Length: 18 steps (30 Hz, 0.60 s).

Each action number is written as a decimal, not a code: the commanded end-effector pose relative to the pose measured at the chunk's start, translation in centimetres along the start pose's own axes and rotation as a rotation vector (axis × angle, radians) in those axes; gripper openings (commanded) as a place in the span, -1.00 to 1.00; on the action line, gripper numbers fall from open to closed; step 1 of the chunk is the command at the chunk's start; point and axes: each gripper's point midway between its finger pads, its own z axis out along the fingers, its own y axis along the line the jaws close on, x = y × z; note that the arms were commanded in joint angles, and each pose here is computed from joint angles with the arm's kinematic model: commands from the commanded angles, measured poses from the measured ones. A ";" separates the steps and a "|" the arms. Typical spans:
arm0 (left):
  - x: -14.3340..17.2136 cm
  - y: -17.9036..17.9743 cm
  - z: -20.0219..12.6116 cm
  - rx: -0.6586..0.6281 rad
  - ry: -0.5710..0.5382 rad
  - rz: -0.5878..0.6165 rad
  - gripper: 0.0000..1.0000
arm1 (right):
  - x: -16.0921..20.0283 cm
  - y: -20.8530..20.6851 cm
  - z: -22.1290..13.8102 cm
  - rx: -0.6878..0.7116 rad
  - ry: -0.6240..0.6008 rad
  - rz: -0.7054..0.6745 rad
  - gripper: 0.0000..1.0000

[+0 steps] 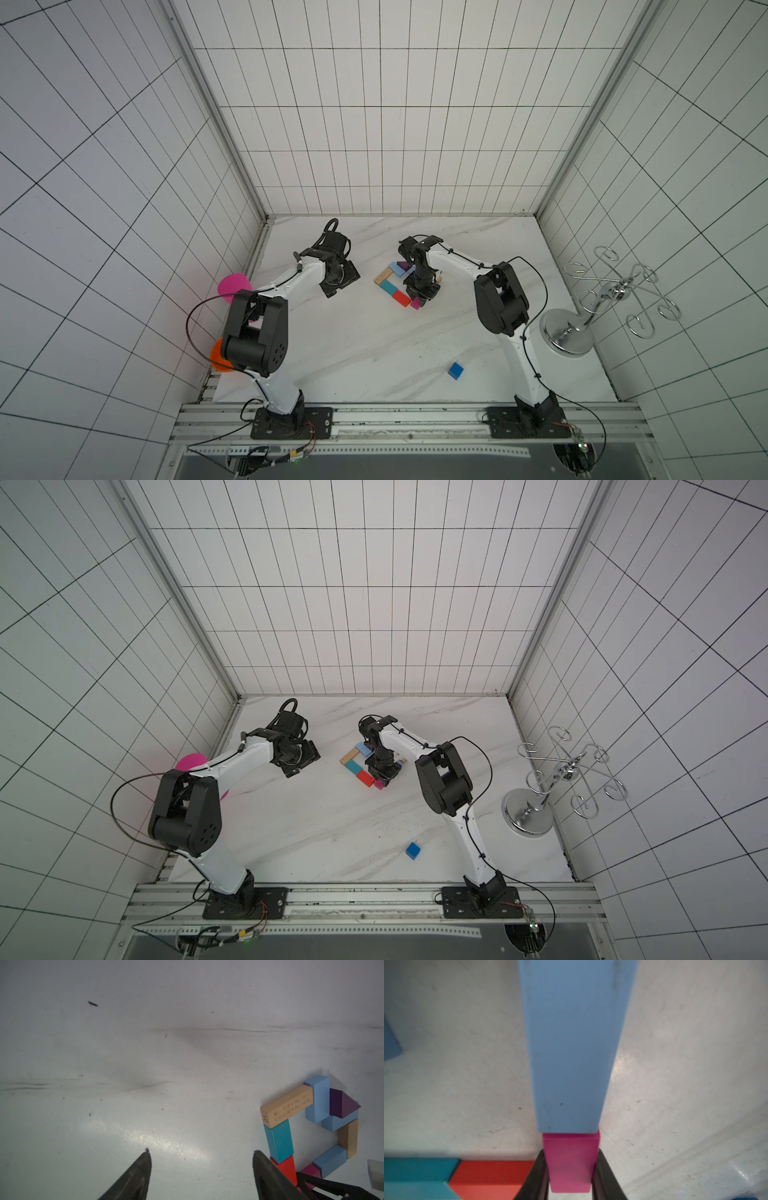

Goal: Assemble a heart with building blocks
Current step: Assemble the building block at the center of the board.

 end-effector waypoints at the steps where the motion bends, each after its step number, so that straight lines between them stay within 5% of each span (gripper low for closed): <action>1: -0.1 0.3 0.8 -0.007 0.002 -0.007 0.52 | -1.5 0.0 0.7 0.016 -0.029 0.032 -1.00; 18: 0.0 0.4 1.0 -0.009 0.009 -0.006 0.52 | -1.9 -0.1 0.9 0.014 -0.028 0.048 -1.00</action>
